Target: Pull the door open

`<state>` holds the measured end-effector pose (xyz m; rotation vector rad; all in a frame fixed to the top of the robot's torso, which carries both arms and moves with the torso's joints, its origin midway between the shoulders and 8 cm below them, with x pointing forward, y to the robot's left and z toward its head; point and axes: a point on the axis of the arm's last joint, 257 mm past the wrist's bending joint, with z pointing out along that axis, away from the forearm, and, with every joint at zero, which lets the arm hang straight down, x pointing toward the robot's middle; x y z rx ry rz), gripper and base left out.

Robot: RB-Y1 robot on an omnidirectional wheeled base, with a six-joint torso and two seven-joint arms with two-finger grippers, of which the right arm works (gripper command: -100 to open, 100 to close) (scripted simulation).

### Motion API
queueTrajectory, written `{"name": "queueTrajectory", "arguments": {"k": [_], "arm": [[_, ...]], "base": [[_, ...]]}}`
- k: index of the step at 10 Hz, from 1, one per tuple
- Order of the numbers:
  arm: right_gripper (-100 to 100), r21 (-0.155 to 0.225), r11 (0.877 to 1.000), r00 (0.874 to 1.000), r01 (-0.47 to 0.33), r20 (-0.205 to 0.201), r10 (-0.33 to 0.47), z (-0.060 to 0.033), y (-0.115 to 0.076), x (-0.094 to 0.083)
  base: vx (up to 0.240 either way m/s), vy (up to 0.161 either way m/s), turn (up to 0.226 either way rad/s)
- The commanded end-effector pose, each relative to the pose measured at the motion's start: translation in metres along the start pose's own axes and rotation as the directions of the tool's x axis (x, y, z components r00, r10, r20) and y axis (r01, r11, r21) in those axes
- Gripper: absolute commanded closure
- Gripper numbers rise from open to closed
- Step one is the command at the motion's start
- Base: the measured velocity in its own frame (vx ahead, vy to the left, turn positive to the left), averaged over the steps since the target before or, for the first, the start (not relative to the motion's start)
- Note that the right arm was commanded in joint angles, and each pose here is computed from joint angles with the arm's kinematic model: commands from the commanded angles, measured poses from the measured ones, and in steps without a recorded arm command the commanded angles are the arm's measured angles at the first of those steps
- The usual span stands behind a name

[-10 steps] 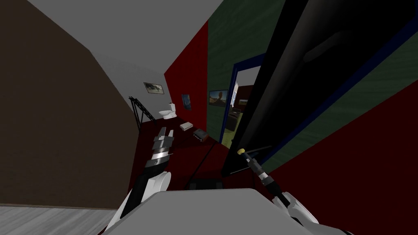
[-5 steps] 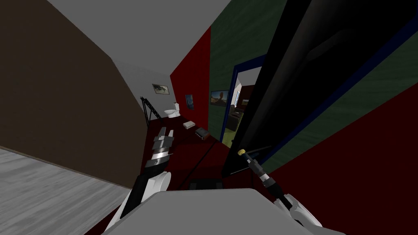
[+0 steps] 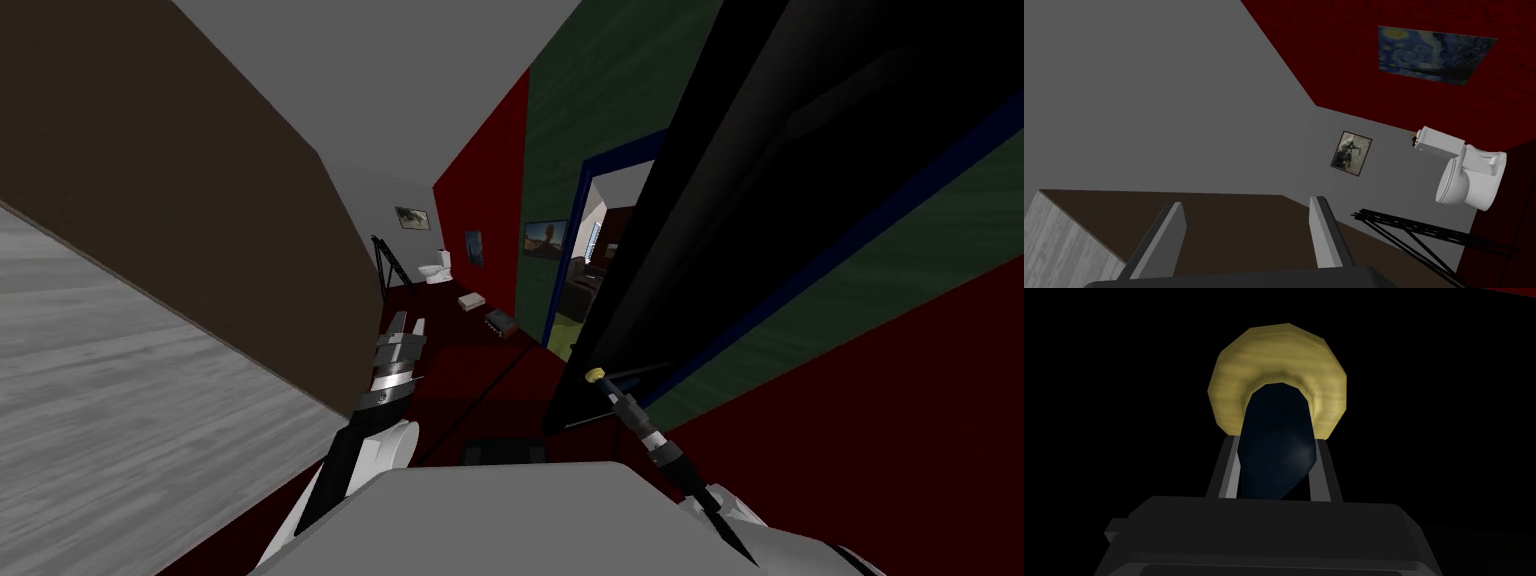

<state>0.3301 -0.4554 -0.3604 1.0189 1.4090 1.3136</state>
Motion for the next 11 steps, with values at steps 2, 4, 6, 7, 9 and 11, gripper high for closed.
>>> {"name": "queueTrajectory", "arguments": {"k": [2, 4, 6, 7, 9, 11], "arm": [[100, 0.027, 1.0, 1.0, -0.001, 0.022, 0.001, -0.0105, -0.005, -0.008], [100, -0.007, 1.0, 1.0, 0.017, 0.005, -0.017, -0.0053, 0.007, -0.008], [100, 0.001, 1.0, 1.0, 0.013, 0.01, -0.013, -0.0077, 0.004, -0.008], [100, 0.001, 1.0, 1.0, 0.015, 0.011, -0.015, -0.0122, 0.005, -0.01], [100, -0.01, 1.0, 1.0, 0.02, 0.006, -0.02, -0.0101, 0.008, -0.01], [100, 0.001, 1.0, 1.0, 0.015, 0.012, -0.015, -0.0133, 0.005, -0.011]], "base": [[-0.025, -0.027, -0.038], [-0.128, -0.04, 0.153], [-0.025, -0.022, 0.001], [-0.093, -0.051, 0.144], [-0.12, -0.04, 0.093], [-0.029, -0.012, -0.026]]}}
